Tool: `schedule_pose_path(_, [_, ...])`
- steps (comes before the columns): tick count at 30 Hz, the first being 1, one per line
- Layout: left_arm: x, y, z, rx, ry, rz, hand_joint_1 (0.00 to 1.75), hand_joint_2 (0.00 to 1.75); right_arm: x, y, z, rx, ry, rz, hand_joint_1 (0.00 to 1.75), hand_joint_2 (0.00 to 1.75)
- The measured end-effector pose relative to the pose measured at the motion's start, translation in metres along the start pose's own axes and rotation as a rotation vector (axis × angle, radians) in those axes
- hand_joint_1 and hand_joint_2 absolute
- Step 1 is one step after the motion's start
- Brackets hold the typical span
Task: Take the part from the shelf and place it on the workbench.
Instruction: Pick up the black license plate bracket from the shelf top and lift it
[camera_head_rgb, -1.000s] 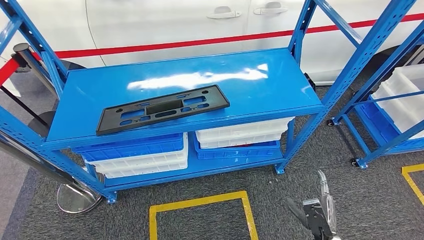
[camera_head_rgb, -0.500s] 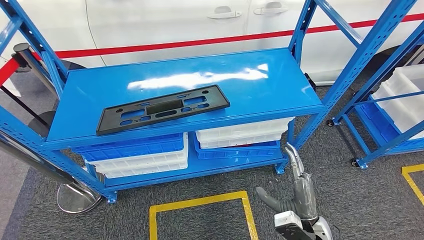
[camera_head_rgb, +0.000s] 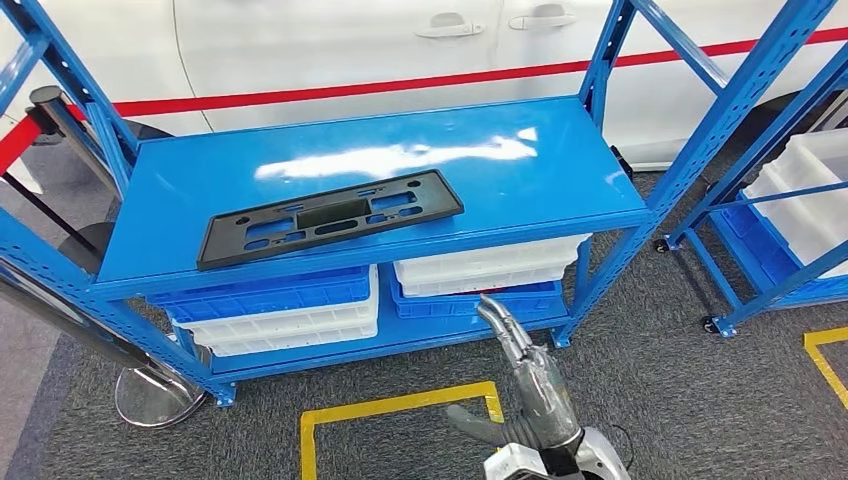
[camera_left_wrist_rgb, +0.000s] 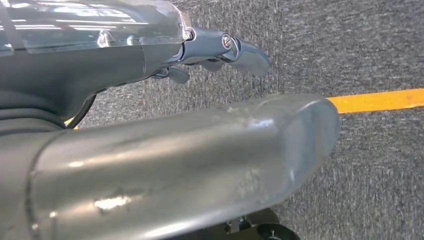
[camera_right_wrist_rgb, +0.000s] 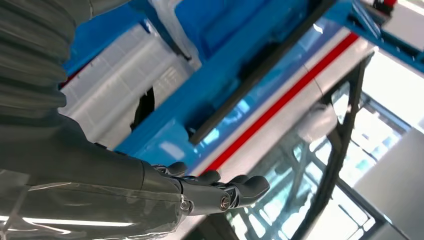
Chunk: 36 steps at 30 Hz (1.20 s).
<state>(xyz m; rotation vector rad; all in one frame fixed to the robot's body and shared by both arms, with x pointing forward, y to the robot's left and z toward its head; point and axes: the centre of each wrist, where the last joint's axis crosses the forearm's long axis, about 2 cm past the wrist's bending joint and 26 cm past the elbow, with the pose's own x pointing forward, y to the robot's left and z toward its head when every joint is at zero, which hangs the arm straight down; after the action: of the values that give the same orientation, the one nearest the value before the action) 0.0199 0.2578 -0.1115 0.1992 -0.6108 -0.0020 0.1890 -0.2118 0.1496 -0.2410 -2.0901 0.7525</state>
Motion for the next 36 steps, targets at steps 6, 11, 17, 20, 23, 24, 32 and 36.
schedule_pose_path(6, [0.000, 0.000, 0.000, -0.021, -0.003, -0.018, 0.00, 0.00, 0.002, 0.013, -0.015, 0.032, 0.013, 0.077, 0.00, 1.75])
schedule_pose_path(11, [0.000, 0.000, 0.000, -0.030, -0.005, -0.027, 0.00, 0.00, 0.005, 0.022, -0.028, -0.004, -0.019, 0.227, 0.00, 1.75])
schedule_pose_path(17, [0.002, 0.001, -0.001, -0.038, -0.009, -0.041, 0.00, 0.00, 0.007, 0.036, -0.043, -0.048, -0.066, 0.392, 0.00, 1.75])
schedule_pose_path(20, [0.002, 0.002, -0.002, -0.043, -0.009, -0.050, 0.00, 0.00, 0.007, 0.044, -0.052, -0.057, -0.096, 0.471, 0.00, 1.75])
schedule_pose_path(23, [0.001, 0.003, -0.002, -0.050, -0.008, -0.062, 0.00, 0.00, 0.006, 0.053, -0.058, -0.060, -0.121, 0.543, 0.00, 1.75])
schedule_pose_path(24, [0.002, 0.004, -0.002, -0.051, -0.008, -0.067, 0.00, 0.00, 0.005, 0.056, -0.061, -0.065, -0.131, 0.565, 0.00, 1.75])
schedule_pose_path(32, [0.006, 0.009, -0.006, -0.080, -0.019, -0.106, 0.00, 0.00, 0.006, 0.082, -0.085, -0.080, -0.222, 0.707, 0.00, 1.75])
schedule_pose_path(36, [0.009, 0.011, -0.009, -0.095, -0.027, -0.120, 0.00, 0.00, 0.002, 0.102, -0.089, -0.029, -0.249, 0.753, 0.00, 1.75])
